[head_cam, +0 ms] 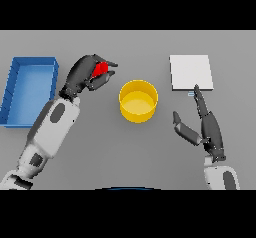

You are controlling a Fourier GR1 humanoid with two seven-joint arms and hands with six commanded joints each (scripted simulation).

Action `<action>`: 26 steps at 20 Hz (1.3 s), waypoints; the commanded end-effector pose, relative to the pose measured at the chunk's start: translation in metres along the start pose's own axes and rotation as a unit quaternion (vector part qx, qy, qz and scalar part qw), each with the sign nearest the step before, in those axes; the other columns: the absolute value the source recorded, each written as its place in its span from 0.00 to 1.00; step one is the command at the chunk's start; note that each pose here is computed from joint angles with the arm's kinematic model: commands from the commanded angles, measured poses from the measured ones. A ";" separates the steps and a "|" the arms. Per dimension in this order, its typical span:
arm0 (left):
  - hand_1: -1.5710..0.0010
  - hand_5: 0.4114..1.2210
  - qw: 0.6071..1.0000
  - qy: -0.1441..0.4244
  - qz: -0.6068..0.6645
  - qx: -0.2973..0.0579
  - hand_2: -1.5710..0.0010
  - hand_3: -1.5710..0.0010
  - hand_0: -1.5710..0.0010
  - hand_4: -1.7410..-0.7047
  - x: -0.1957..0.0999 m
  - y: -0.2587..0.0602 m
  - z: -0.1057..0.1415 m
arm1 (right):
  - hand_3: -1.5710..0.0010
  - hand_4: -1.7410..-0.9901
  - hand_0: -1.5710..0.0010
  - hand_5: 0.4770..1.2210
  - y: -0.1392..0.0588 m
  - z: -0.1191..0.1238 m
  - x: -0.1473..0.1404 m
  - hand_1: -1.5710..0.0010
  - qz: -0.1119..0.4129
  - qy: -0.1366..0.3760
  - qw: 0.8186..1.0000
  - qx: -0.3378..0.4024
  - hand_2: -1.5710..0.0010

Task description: Pick up the red beaker and tilt it to pour out 1 green nut into yellow bowl. Pick up the yellow bowl and place it on the metallic measuring scale.

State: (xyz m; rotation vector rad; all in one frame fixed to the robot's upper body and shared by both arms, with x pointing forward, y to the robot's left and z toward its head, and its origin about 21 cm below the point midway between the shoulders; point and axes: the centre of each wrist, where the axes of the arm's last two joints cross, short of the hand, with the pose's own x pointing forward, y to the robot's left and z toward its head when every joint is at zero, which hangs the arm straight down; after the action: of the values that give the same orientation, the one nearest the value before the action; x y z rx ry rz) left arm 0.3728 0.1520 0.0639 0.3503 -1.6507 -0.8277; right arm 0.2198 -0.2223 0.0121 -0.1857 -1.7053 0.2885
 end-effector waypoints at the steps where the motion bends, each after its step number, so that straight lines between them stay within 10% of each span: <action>1: 0.00 0.87 0.999 -0.009 -0.032 -0.011 0.00 0.00 0.00 0.01 0.004 0.001 -0.001 | 1.00 0.65 1.00 0.32 -0.002 0.001 0.000 1.00 0.003 -0.001 1.000 -0.001 1.00; 17: 0.00 0.99 0.817 -0.108 -0.525 -0.215 0.00 0.00 0.00 0.06 0.070 -0.016 -0.054 | 1.00 0.69 1.00 0.25 0.001 -0.002 0.002 1.00 -0.018 -0.007 1.000 -0.011 1.00; 26: 0.00 1.00 0.681 -0.121 -0.676 -0.254 0.00 0.00 0.00 0.01 0.098 -0.031 -0.070 | 1.00 0.74 1.00 0.22 0.005 -0.004 -0.002 1.00 0.000 -0.008 1.000 -0.015 1.00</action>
State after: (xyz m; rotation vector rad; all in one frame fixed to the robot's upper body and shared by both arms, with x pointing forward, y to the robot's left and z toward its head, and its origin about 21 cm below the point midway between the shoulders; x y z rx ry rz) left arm 0.4068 0.0452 0.1175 1.1370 -1.0608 -2.4603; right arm 0.2234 -0.2177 0.0095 -0.2059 -1.7253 0.2646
